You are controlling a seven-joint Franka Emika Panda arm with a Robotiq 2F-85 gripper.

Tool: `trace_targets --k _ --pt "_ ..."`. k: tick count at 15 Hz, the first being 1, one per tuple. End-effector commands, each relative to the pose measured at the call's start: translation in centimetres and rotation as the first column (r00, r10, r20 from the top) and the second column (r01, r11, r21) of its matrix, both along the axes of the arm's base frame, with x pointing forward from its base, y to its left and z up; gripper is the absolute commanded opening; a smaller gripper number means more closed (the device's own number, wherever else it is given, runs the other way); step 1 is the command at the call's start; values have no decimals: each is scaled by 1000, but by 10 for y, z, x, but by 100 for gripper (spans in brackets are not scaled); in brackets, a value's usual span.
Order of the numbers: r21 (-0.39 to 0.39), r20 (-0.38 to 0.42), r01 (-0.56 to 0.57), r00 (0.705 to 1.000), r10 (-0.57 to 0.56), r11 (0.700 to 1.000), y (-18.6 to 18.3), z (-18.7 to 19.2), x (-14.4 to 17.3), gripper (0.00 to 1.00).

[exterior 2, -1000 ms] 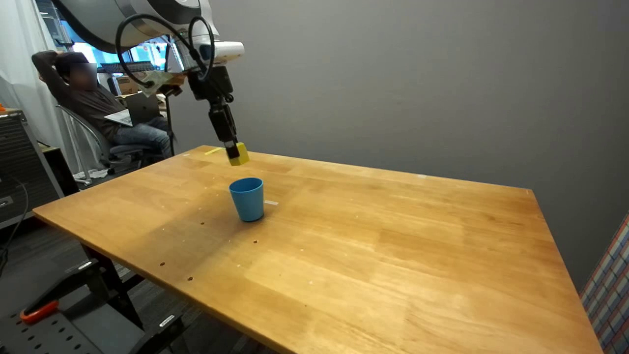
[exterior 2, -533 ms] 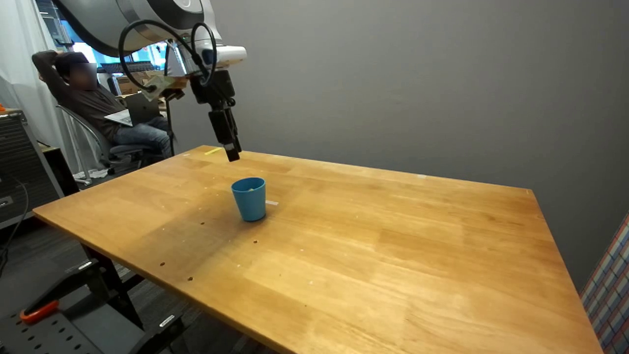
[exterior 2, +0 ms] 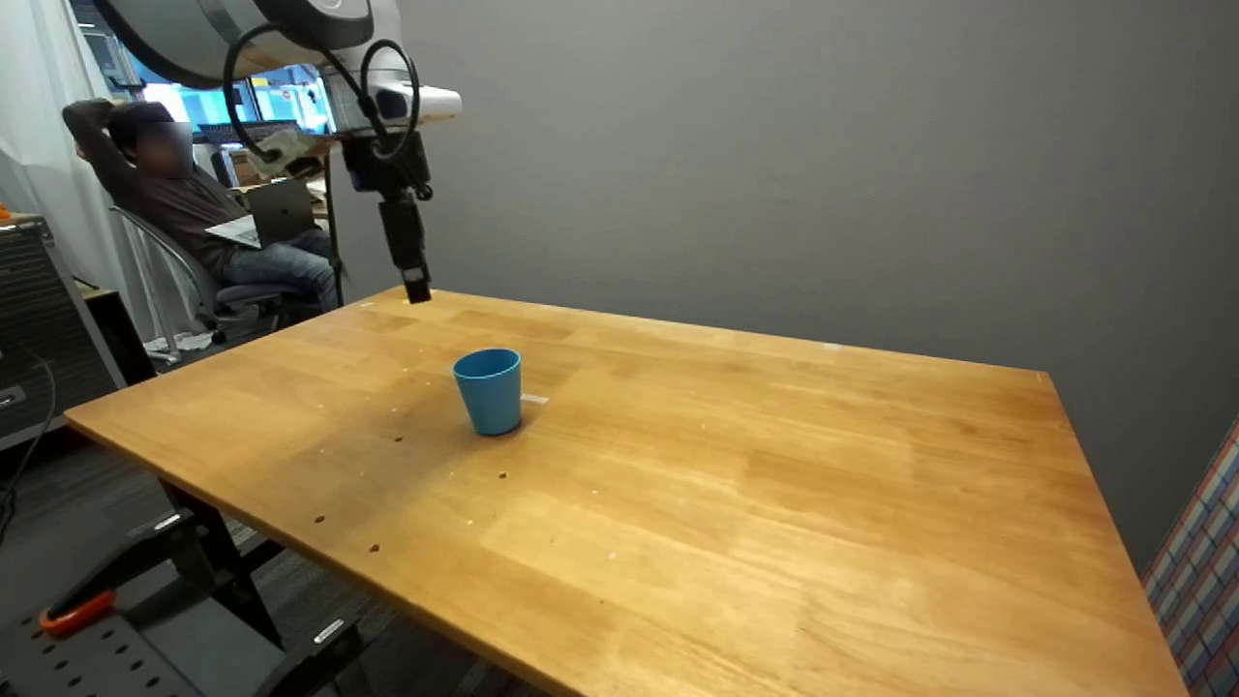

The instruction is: Put the yellow block in the cup

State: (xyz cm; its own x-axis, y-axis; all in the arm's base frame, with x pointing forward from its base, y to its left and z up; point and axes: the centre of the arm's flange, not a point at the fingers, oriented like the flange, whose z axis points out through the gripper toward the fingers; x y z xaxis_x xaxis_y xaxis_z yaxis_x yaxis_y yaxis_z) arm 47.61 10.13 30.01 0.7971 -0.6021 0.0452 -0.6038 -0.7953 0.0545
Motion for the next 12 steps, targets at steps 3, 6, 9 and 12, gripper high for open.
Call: trace_targets --k 3,6,9,12 --pt "94 -154 -263 949 275 960 49 71 -43 100" --pt "96 -250 -406 874 416 909 59 101 -55 100" --pt "87 -300 -486 819 488 869 57 127 -57 100" --pt "94 -294 -522 799 525 848 53 144 -53 100"
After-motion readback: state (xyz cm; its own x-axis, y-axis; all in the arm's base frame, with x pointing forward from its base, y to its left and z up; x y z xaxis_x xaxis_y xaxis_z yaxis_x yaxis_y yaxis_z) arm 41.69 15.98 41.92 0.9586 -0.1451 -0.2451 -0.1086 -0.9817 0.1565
